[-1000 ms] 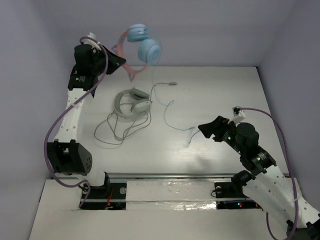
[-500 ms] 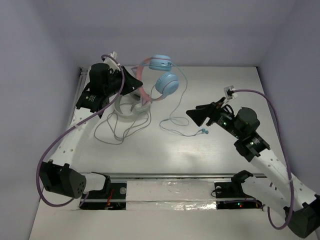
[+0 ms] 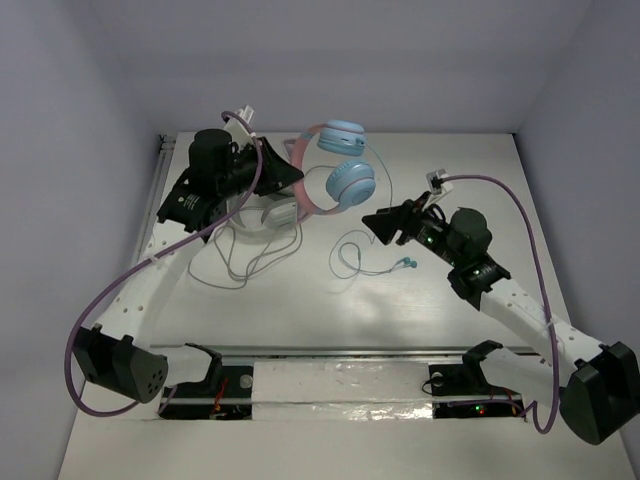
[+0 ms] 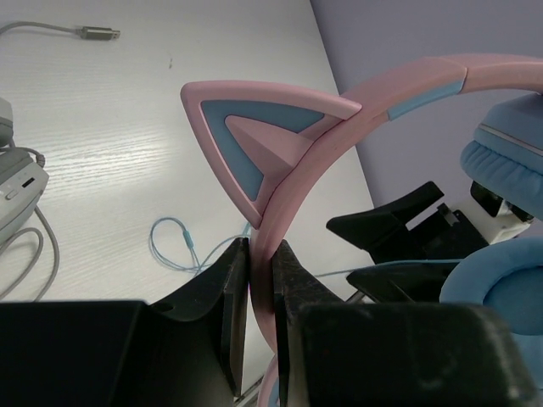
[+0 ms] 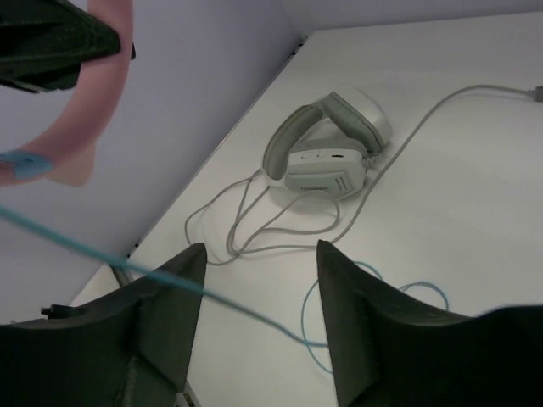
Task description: Wrap the headphones
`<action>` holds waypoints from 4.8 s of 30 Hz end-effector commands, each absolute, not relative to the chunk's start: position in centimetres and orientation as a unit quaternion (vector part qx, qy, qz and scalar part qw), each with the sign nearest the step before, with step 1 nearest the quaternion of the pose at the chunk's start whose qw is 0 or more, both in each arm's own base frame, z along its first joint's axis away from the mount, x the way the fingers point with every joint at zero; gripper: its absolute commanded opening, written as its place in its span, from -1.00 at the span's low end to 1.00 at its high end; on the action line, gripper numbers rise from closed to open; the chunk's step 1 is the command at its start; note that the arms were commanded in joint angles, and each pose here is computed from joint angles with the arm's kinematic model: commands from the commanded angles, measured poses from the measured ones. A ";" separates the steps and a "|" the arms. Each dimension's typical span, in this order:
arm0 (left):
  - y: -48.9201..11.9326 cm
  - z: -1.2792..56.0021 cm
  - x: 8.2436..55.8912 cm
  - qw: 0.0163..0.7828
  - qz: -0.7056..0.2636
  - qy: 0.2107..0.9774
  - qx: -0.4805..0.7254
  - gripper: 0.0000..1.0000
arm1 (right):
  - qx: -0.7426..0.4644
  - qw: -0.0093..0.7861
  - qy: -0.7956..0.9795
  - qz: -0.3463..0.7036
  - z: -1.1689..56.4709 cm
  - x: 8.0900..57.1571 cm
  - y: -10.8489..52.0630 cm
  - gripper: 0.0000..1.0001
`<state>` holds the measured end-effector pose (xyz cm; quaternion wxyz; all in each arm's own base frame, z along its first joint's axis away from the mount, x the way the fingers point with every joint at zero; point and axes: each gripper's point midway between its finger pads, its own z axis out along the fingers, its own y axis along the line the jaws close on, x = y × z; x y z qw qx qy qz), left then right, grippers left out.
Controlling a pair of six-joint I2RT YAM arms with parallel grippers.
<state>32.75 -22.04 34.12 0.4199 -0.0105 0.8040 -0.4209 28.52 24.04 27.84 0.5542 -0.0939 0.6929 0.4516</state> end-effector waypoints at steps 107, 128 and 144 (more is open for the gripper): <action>-9.7 39.8 34.5 0.673 -0.070 0.704 -0.215 -1.00 | -0.027 0.400 0.861 0.314 17.7 19.4 23.3 -1.00; -20.9 21.2 28.4 0.415 -0.100 0.889 0.164 -1.00 | -0.062 0.648 0.747 0.136 39.5 27.7 19.7 -1.00; -24.8 18.4 21.6 0.330 -0.230 0.873 0.274 -1.00 | -0.081 0.665 0.740 0.056 38.4 35.5 20.9 -1.00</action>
